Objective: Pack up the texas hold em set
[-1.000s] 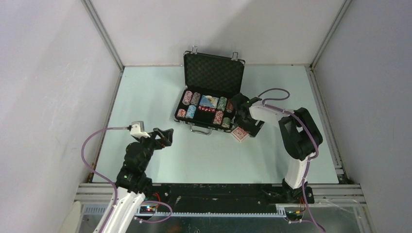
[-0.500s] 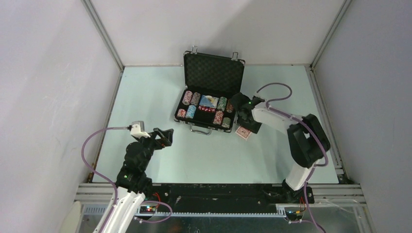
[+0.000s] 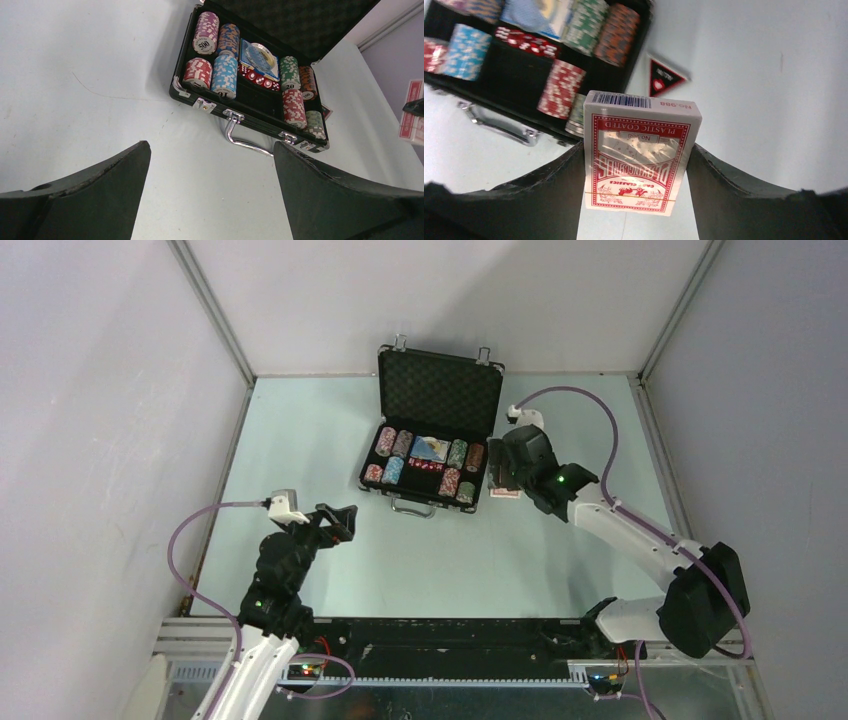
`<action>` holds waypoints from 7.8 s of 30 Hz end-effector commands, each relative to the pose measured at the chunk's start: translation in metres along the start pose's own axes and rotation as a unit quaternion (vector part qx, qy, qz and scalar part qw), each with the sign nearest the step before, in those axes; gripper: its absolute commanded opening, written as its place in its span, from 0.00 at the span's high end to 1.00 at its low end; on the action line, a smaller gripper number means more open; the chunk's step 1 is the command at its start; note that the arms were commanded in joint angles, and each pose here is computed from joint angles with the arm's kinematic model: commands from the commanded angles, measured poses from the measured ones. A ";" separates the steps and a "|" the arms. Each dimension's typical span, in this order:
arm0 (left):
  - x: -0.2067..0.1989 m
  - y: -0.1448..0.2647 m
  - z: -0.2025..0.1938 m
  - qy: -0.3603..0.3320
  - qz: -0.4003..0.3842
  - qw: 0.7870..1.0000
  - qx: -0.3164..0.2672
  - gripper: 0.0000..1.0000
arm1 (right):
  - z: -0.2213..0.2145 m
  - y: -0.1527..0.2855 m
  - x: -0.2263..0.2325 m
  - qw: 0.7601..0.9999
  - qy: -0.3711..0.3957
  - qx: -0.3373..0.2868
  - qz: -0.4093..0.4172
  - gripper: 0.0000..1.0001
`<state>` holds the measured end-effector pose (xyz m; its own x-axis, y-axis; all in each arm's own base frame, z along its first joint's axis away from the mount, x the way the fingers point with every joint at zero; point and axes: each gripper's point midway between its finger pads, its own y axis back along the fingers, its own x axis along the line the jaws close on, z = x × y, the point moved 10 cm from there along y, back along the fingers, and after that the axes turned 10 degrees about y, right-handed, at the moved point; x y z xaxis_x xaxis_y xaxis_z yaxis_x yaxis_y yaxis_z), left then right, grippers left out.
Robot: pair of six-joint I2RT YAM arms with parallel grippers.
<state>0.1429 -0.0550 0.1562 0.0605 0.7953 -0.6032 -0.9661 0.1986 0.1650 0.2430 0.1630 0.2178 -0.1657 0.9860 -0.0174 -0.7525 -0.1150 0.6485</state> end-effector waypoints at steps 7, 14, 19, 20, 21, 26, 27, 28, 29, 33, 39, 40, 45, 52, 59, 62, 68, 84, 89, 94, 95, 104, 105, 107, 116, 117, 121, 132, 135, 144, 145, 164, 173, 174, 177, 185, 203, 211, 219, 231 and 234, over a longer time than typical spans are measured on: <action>0.000 -0.002 0.003 -0.008 -0.003 1.000 -0.014 0.00 | 0.056 0.011 0.030 0.950 0.153 -0.190 0.196 0.63; 0.000 -0.003 0.003 -0.008 -0.003 1.000 -0.015 0.00 | 0.068 0.000 0.058 0.879 0.287 -0.256 0.281 0.65; 0.000 -0.003 0.003 -0.008 -0.002 1.000 -0.016 0.00 | 0.066 -0.026 0.079 0.860 0.379 -0.215 0.265 0.64; 0.001 -0.003 0.003 -0.008 -0.002 1.000 -0.016 0.00 | 0.071 -0.024 0.086 0.859 0.391 -0.217 0.249 0.64; 0.000 -0.003 0.003 -0.008 -0.002 1.000 -0.016 0.00 | 0.064 -0.034 0.091 0.853 0.418 -0.197 0.244 0.63; 0.000 -0.003 0.003 -0.008 -0.002 1.000 -0.016 0.00 | 0.066 -0.044 0.114 0.823 0.468 -0.161 0.279 0.61; 0.000 -0.003 0.003 -0.008 -0.002 1.000 -0.016 0.00 | 0.071 -0.043 0.116 0.819 0.469 -0.165 0.286 0.61; 0.001 -0.003 0.003 -0.008 -0.001 1.000 -0.016 0.00 | 0.067 -0.048 0.118 0.813 0.475 -0.157 0.299 0.62; 0.000 -0.003 0.003 -0.008 -0.002 1.000 -0.016 0.00 | 0.072 -0.047 0.120 0.810 0.476 -0.161 0.302 0.62; 0.001 -0.002 0.003 -0.007 -0.001 1.000 -0.016 0.00 | 0.075 -0.053 0.126 0.800 0.489 -0.146 0.316 0.66; 0.001 -0.002 0.003 -0.007 -0.001 1.000 -0.017 0.00 | 0.075 -0.057 0.129 0.793 0.494 -0.142 0.327 0.66; 0.001 -0.003 0.003 -0.007 -0.001 1.000 -0.017 0.00 | 0.076 -0.058 0.128 0.792 0.495 -0.142 0.327 0.66; 0.001 -0.002 0.003 -0.007 -0.001 1.000 -0.017 0.00 | 0.072 -0.065 0.129 0.777 0.511 -0.132 0.343 0.66; 0.000 -0.002 0.003 -0.006 -0.003 1.000 -0.017 0.00 | 0.064 -0.077 0.134 0.757 0.528 -0.131 0.362 0.66; 0.000 -0.003 0.003 -0.006 -0.003 1.000 -0.016 0.00 | 0.056 -0.087 0.139 0.744 0.549 -0.118 0.363 0.65; 0.001 -0.003 0.003 -0.007 -0.003 1.000 -0.016 0.00 | 0.051 -0.095 0.143 0.739 0.564 -0.116 0.351 0.65; 0.000 -0.003 0.003 -0.006 -0.003 1.000 -0.015 0.00 | 0.054 -0.110 0.145 0.730 0.588 -0.126 0.324 0.65; 0.001 -0.003 0.003 -0.006 -0.001 1.000 -0.018 0.00 | 0.053 -0.142 0.141 0.714 0.609 -0.134 0.318 0.64; 0.001 -0.003 0.003 -0.006 0.000 1.000 -0.017 0.00 | 0.042 -0.148 0.141 0.717 0.604 -0.108 0.330 0.57; 0.001 -0.003 0.002 -0.007 0.000 1.000 -0.017 0.00 | 0.043 -0.146 0.138 0.737 0.582 -0.092 0.330 0.07; 0.001 -0.003 0.002 -0.007 -0.001 1.000 -0.017 0.00 | 0.045 -0.146 0.137 0.740 0.577 -0.094 0.331 0.02; 0.001 -0.003 0.003 -0.007 -0.001 1.000 -0.017 0.00 | 0.074 -0.124 0.126 0.772 0.510 -0.120 0.360 0.20; 0.001 -0.003 0.003 -0.006 -0.002 1.000 -0.017 0.00 | 0.076 -0.124 0.125 0.778 0.506 -0.120 0.353 0.28; 0.001 -0.003 0.003 -0.006 -0.002 1.000 -0.017 0.00 | 0.080 -0.123 0.122 0.790 0.493 -0.117 0.345 0.44; 0.001 -0.003 0.003 -0.006 -0.001 1.000 -0.017 0.00 | 0.085 -0.108 0.083 0.882 0.354 -0.107 0.293 0.49; 0.001 -0.003 0.003 -0.007 -0.001 1.000 -0.018 0.00 | 0.091 -0.102 0.075 0.900 0.326 -0.115 0.266 0.48; 0.001 -0.003 0.002 -0.006 -0.001 1.000 -0.017 0.00 | 0.087 -0.085 0.045 0.946 0.235 -0.111 0.194 0.38; 0.001 -0.003 0.003 -0.007 -0.002 1.000 -0.016 0.00 | 0.057 -0.075 -0.009 0.990 0.135 -0.051 0.003 0.04; 0.001 -0.003 0.002 -0.007 -0.003 1.000 -0.016 0.00 | 0.048 -0.074 -0.016 0.991 0.121 -0.054 -0.009 0.01; 0.001 -0.003 0.003 -0.007 -0.003 1.000 -0.016 0.00 | 0.041 -0.091 -0.042 0.999 0.030 -0.042 -0.013 0.01; 0.001 -0.003 0.003 -0.007 -0.003 1.000 -0.016 0.00 | 0.040 -0.096 -0.044 0.999 0.006 -0.040 -0.032 0.01; 0.001 -0.004 0.002 -0.008 0.000 1.000 -0.013 0.00 | 0.009 -0.140 -0.043 0.992 0.070 0.079 0.066 0.00; 0.001 -0.003 0.002 -0.007 -0.001 1.000 -0.015 0.00 | -0.005 -0.155 -0.041 0.988 0.050 0.135 0.053 0.00; 0.001 -0.003 0.003 -0.007 -0.001 1.000 -0.015 0.00 | -0.007 -0.155 -0.040 0.988 0.050 0.139 0.050 0.00; 0.001 -0.004 0.003 -0.007 -0.001 1.000 -0.015 0.00 | -0.012 -0.157 -0.039 0.987 0.050 0.148 0.033 0.04; 0.001 -0.004 0.002 -0.006 -0.001 1.000 -0.013 0.00 | -0.016 -0.161 -0.033 0.986 0.058 0.151 0.036 0.12; 0.001 -0.004 0.003 -0.006 -0.001 1.000 -0.014 0.00 | -0.003 -0.155 -0.028 0.986 0.050 0.144 0.074 0.32; 0.001 -0.003 0.003 -0.006 -0.001 1.000 -0.015 0.00 | 0.031 -0.113 -0.034 0.994 0.061 0.086 0.037 0.39; 0.000 -0.003 0.003 -0.006 -0.002 1.000 -0.014 0.00 | 0.054 -0.081 -0.015 0.994 0.089 0.025 0.054 0.39; 0.001 -0.003 0.003 -0.006 0.000 1.000 -0.013 0.00 | 0.090 -0.079 0.088 0.974 0.159 -0.022 0.160 0.39; 0.001 -0.002 0.003 -0.006 0.002 1.000 -0.014 0.00 | 0.086 -0.082 0.113 0.967 0.181 -0.012 0.179 0.37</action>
<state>0.1437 -0.0548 0.1520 0.0436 0.7992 -0.5995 -0.9635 0.1924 0.1863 0.3421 0.2654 0.2258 -0.5681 0.8212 -0.0533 -0.6463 -0.4051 0.6467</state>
